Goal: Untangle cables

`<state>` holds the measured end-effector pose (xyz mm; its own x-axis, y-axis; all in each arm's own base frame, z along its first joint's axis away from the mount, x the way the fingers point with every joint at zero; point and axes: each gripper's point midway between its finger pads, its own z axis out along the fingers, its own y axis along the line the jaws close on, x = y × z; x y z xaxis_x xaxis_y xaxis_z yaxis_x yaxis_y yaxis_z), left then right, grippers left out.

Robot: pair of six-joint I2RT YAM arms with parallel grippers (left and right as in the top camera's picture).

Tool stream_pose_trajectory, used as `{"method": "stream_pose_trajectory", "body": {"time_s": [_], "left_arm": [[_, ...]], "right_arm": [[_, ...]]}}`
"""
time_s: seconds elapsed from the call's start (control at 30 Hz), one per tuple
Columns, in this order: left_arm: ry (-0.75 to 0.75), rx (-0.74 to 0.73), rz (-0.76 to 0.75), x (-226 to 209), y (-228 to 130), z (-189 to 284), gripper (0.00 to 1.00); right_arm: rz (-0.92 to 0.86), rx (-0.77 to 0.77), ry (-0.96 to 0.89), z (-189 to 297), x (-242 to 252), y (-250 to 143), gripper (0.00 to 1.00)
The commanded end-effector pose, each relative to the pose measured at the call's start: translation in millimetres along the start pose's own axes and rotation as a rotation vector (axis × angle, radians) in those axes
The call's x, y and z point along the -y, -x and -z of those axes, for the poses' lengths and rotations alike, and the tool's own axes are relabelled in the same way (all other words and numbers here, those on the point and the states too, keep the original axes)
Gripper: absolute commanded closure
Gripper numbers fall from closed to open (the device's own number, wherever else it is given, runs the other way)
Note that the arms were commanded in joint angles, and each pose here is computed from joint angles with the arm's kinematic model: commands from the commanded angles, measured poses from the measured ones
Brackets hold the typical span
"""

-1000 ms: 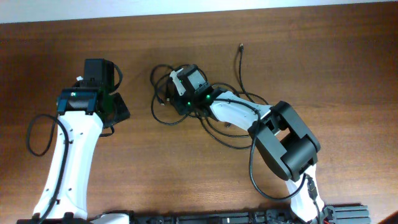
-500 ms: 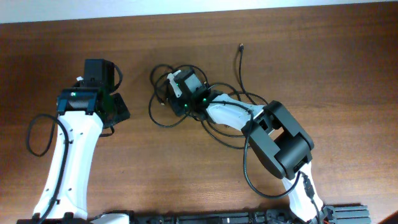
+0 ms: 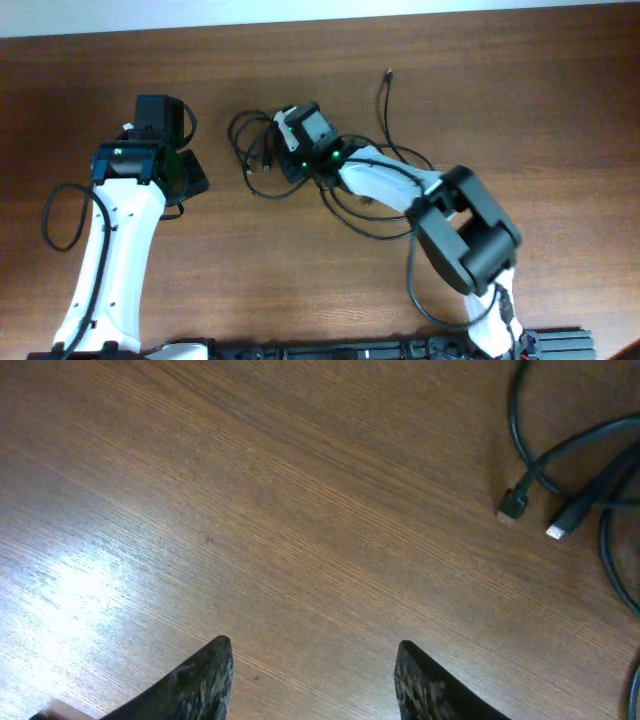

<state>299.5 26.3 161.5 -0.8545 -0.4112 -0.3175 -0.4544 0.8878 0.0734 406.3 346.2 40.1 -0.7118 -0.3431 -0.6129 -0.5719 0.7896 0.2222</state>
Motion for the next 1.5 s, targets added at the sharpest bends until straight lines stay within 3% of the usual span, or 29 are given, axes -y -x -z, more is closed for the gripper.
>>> {"method": "stream_pose_trajectory", "body": {"time_s": [0.0, 0.27, 0.57, 0.77, 1.1, 1.27, 1.37, 1.47], "left_arm": [[0.005, 0.010, 0.024, -4, 0, 2, 0.47], [0.004, 0.011, 0.024, -4, 0, 2, 0.48], [0.003, 0.014, 0.025, -4, 0, 2, 0.47], [0.001, 0.017, 0.026, -4, 1, 2, 0.47], [-0.028, 0.015, 0.028, 2, 2, 3, 0.46], [-0.028, 0.016, 0.028, 2, 2, 3, 0.47], [-0.030, 0.017, 0.028, 2, 2, 3, 0.47], [-0.049, 0.011, 0.029, 6, 2, 3, 0.40]], "right_arm": [[0.003, 0.036, 0.034, 44, -14, 24, 0.96], [-0.028, 0.008, 0.246, 114, -43, 31, 0.96], [-0.044, 0.328, 0.376, 257, -5, 101, 0.96], [-0.079, 0.495, 0.437, 327, 24, 124, 0.96], [-0.173, 0.346, 0.448, 296, 25, 97, 0.93], [-0.031, 0.318, 0.651, 306, -6, 83, 0.87], [-0.103, 0.283, 0.471, 286, 21, 78, 0.87], [-0.193, 0.205, 0.256, 268, 55, 59, 0.83]]}}
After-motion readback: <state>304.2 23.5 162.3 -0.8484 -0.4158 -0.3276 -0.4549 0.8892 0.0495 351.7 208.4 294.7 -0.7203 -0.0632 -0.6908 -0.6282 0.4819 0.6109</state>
